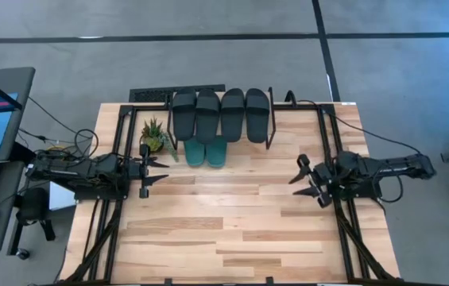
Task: Pick and place slides into the shelf
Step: Return to Home Position
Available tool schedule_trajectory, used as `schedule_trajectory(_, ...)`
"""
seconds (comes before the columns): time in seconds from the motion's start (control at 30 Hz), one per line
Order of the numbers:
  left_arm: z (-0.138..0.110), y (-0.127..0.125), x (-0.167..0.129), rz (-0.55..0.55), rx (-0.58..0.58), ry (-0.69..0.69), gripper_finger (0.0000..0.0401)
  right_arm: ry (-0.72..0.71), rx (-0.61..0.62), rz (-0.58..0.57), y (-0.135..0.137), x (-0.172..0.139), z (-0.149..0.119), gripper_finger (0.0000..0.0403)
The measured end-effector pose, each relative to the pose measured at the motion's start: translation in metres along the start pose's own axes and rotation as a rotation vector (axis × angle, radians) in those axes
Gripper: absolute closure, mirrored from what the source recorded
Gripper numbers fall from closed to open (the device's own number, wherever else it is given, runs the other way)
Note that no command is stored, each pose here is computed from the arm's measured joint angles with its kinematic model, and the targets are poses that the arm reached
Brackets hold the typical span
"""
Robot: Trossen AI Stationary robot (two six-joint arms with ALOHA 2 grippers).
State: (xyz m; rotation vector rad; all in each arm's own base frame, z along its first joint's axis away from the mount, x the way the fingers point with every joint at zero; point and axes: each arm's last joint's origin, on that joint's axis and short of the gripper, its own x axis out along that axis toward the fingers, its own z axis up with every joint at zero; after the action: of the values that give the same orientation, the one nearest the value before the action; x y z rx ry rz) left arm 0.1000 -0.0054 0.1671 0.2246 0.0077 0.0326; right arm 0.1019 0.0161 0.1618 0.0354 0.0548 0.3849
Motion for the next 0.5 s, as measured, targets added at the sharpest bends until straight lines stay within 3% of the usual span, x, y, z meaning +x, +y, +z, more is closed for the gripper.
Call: schedule_trajectory(0.5,0.0001,0.0000,0.0000,-0.001,-0.026,0.000,0.0276,-0.054,-0.283,0.034,0.0075,-0.0019,0.0039,0.0235)
